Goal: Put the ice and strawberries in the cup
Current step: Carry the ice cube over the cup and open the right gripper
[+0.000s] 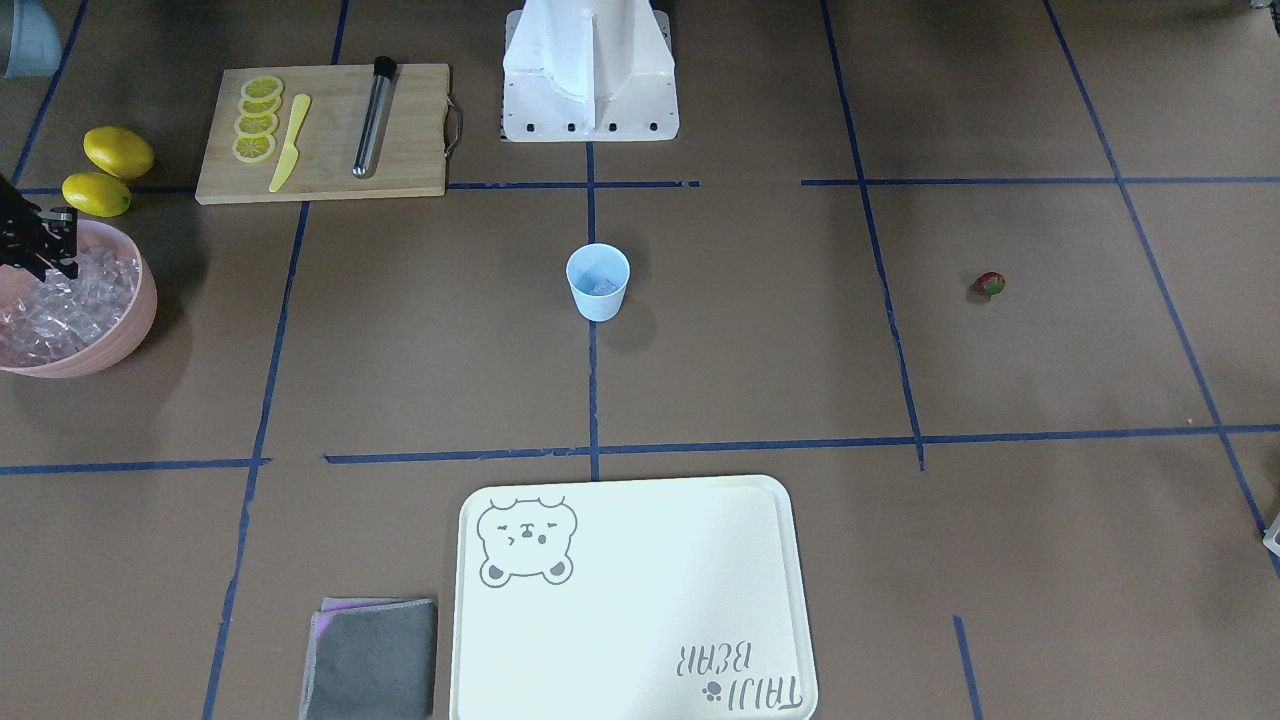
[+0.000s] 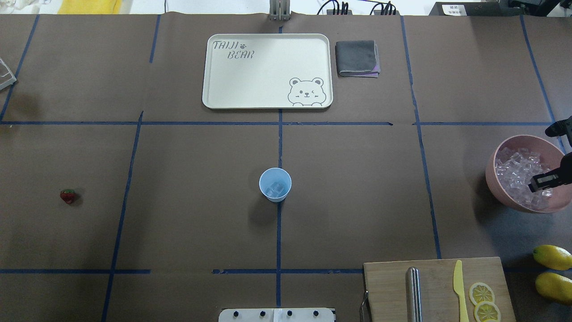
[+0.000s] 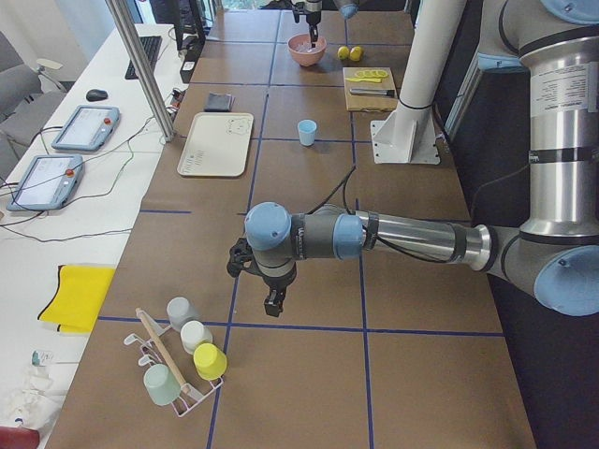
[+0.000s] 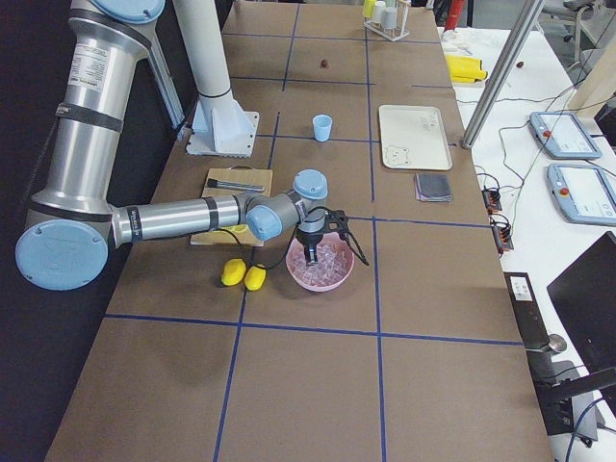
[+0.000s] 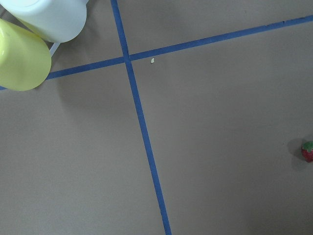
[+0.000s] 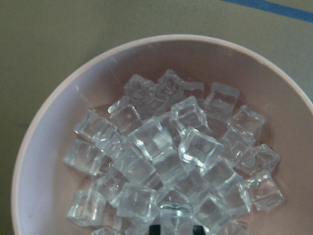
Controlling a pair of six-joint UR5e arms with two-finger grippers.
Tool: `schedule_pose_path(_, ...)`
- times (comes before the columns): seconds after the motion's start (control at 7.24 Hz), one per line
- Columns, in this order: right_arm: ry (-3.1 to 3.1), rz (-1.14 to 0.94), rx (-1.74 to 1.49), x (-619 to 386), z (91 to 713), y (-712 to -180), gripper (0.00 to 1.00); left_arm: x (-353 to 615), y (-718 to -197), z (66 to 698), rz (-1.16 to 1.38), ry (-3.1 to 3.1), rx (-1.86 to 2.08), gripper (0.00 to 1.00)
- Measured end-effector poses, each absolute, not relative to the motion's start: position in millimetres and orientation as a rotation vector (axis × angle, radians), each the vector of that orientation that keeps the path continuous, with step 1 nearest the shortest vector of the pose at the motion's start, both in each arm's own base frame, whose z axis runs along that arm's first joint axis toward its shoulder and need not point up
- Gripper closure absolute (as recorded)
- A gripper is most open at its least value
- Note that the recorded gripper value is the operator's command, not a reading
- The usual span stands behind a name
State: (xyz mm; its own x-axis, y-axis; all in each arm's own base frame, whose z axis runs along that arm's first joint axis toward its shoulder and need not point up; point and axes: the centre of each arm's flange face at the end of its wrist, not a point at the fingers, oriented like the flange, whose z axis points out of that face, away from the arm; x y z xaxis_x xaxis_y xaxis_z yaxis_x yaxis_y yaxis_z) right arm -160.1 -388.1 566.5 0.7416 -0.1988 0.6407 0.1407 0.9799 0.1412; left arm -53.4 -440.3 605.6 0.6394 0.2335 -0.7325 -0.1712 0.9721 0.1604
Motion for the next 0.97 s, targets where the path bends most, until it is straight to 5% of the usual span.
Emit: schedule_pose_path(0.97,-0.887,-0.103,0.271,-232,396,-455,0.98,-52,-440,605,0.234,0.847,0.078,0.0)
